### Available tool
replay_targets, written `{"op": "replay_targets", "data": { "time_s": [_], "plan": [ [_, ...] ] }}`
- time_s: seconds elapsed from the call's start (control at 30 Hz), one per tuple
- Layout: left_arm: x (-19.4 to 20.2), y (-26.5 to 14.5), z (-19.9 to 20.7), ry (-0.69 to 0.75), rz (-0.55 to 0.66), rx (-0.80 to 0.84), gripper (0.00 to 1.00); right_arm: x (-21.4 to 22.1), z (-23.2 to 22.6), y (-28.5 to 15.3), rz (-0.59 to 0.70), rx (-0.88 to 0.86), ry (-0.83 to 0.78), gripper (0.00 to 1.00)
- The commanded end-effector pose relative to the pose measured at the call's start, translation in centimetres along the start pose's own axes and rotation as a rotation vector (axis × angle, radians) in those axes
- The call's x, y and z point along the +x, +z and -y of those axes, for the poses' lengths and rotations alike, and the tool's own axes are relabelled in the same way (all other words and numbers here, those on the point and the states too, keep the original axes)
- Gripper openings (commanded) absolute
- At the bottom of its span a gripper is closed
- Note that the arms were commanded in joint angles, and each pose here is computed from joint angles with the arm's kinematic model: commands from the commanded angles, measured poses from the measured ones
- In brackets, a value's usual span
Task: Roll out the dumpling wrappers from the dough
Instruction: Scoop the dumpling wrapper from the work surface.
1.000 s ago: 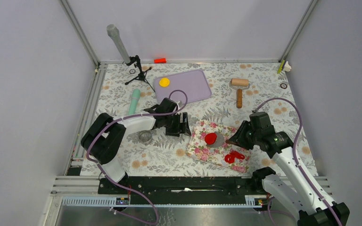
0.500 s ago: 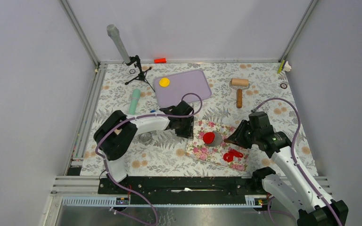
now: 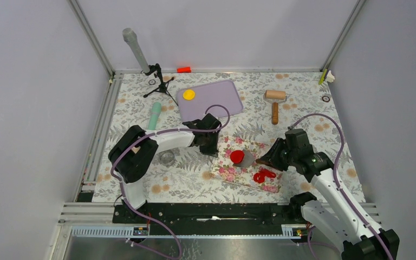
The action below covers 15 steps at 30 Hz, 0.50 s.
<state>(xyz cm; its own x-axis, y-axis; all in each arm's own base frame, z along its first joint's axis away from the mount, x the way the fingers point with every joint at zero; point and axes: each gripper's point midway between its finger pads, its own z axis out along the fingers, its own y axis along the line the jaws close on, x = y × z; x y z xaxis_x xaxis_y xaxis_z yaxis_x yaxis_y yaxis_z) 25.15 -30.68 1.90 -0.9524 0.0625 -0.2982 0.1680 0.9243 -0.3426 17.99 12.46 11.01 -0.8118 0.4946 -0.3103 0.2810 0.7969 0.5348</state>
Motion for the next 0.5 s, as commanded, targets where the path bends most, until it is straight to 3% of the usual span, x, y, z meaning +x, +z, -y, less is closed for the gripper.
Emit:
{"op": "replay_targets", "data": {
  "time_s": [0.0,0.47],
  "plan": [
    [-0.7,-0.8,-4.6,-0.011,0.031,-0.133,0.0,0.9,2.8,0.0,-0.005,0.11,-0.003,0.0],
    [-0.3,-0.8,-3.4,0.028,-0.003,-0.043,0.0,1.8,3.2,1.9,0.0,0.062,0.061,0.0]
  ]
}}
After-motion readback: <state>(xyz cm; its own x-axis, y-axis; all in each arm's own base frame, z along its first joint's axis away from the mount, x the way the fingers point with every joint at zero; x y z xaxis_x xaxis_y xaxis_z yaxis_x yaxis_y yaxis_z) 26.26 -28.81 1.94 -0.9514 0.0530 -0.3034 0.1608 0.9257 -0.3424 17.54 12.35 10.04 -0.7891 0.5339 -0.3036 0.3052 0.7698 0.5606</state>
